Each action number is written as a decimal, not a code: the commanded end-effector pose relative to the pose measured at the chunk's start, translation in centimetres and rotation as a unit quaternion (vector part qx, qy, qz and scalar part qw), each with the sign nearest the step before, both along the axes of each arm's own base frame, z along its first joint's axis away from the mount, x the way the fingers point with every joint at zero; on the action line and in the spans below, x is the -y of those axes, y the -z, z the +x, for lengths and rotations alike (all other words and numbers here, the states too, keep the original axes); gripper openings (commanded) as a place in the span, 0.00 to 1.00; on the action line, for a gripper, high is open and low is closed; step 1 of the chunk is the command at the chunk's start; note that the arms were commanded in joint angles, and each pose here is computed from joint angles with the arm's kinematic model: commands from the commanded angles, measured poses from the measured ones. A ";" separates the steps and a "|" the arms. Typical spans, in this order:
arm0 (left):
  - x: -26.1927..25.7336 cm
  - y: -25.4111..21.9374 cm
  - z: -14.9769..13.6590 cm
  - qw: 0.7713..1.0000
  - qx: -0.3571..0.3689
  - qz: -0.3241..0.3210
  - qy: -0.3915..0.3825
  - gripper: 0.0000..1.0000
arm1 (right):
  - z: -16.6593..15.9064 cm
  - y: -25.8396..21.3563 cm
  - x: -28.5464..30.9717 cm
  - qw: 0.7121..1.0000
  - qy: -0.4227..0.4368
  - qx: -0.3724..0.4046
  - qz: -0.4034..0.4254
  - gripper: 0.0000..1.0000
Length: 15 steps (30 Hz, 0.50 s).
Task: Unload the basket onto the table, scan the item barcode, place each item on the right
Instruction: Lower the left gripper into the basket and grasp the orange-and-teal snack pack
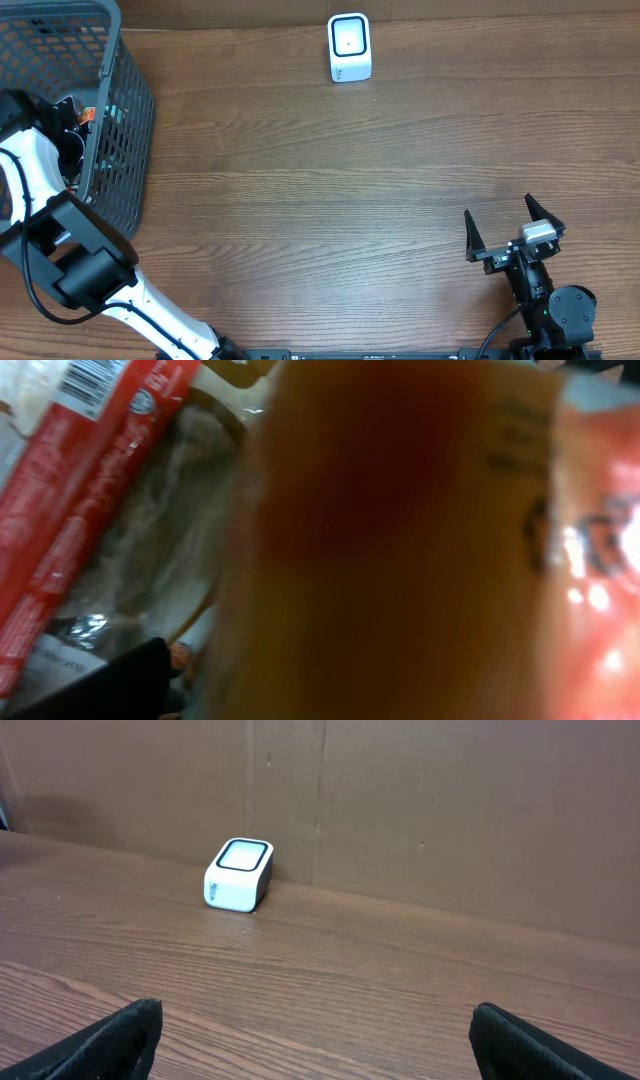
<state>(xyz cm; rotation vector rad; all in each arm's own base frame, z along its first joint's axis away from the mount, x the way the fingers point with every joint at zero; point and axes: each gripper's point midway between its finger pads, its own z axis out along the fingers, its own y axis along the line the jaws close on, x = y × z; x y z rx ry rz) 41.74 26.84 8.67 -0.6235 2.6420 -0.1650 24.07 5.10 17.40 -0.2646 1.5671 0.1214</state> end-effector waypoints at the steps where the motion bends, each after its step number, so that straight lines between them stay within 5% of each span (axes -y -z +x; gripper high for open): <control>1: 0.4 0.4 0.5 1.000 -0.002 0.003 0.016 0.75 | 0.0 0.3 0.1 1.000 0.002 0.000 -0.002 1.00; 7: -0.1 0.1 1.0 1.000 0.008 0.013 0.015 0.53 | 0.0 0.3 0.1 1.000 0.002 0.000 -0.002 1.00; 15: -0.8 -1.4 1.1 0.999 0.016 0.035 0.010 0.40 | 0.0 0.3 0.1 1.000 0.002 0.000 -0.002 1.00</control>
